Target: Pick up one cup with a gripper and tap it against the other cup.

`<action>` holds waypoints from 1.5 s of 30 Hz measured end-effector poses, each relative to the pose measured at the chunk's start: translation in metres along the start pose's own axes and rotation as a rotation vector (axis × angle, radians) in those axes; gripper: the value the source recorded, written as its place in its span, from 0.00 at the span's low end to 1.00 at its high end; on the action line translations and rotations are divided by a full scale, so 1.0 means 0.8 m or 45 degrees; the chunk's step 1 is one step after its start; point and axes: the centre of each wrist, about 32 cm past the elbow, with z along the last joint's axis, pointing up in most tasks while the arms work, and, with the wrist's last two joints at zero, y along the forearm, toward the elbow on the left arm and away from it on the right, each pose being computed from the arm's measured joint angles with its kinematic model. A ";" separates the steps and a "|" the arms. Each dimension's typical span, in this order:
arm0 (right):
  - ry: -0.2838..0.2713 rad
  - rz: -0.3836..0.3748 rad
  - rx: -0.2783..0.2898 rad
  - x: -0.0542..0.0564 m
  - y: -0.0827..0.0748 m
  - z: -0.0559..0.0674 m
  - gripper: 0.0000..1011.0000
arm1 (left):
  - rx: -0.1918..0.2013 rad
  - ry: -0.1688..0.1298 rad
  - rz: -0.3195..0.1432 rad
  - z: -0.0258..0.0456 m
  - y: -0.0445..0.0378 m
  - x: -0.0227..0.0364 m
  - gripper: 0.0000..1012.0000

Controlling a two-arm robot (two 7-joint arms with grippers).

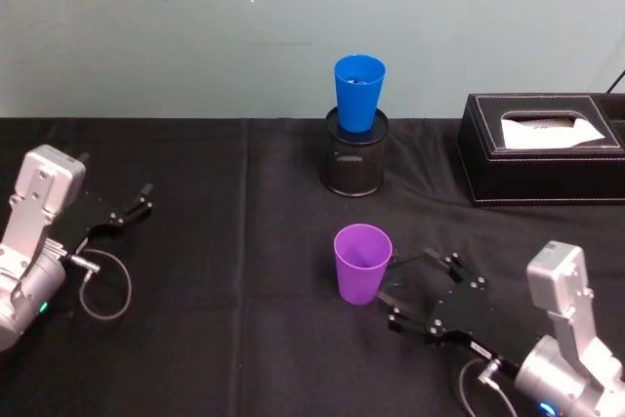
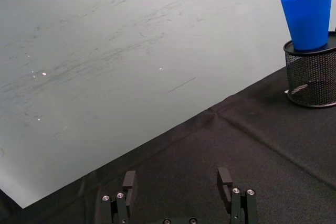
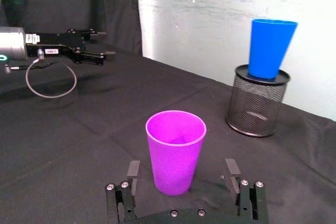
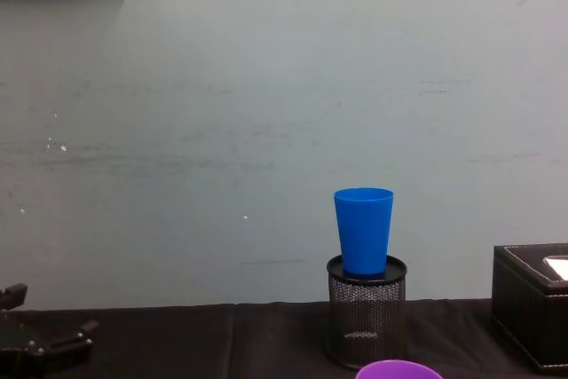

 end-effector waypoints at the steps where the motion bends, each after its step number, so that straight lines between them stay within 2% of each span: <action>1: 0.001 0.004 -0.002 0.000 0.003 0.000 0.99 | 0.000 0.000 0.000 0.0000 0.000 0.0000 0.99; 10: -0.005 0.064 0.001 0.003 0.043 0.004 0.99 | 0.000 0.000 0.000 0.0000 0.000 0.0000 0.99; 19: -0.001 0.071 0.007 0.004 0.069 0.004 0.99 | 0.000 0.000 0.000 0.0000 0.000 0.0000 0.99; 34: 0.027 0.049 0.020 0.009 0.086 0.000 0.99 | 0.000 0.000 0.000 0.0000 0.000 0.0000 0.99; 43: 0.032 0.049 0.022 0.009 0.086 0.000 0.99 | 0.000 0.000 0.000 0.0000 0.000 0.0000 0.99; 45: 0.031 0.050 0.022 0.009 0.086 0.000 0.95 | 0.000 0.000 0.000 0.0000 0.000 0.0000 0.99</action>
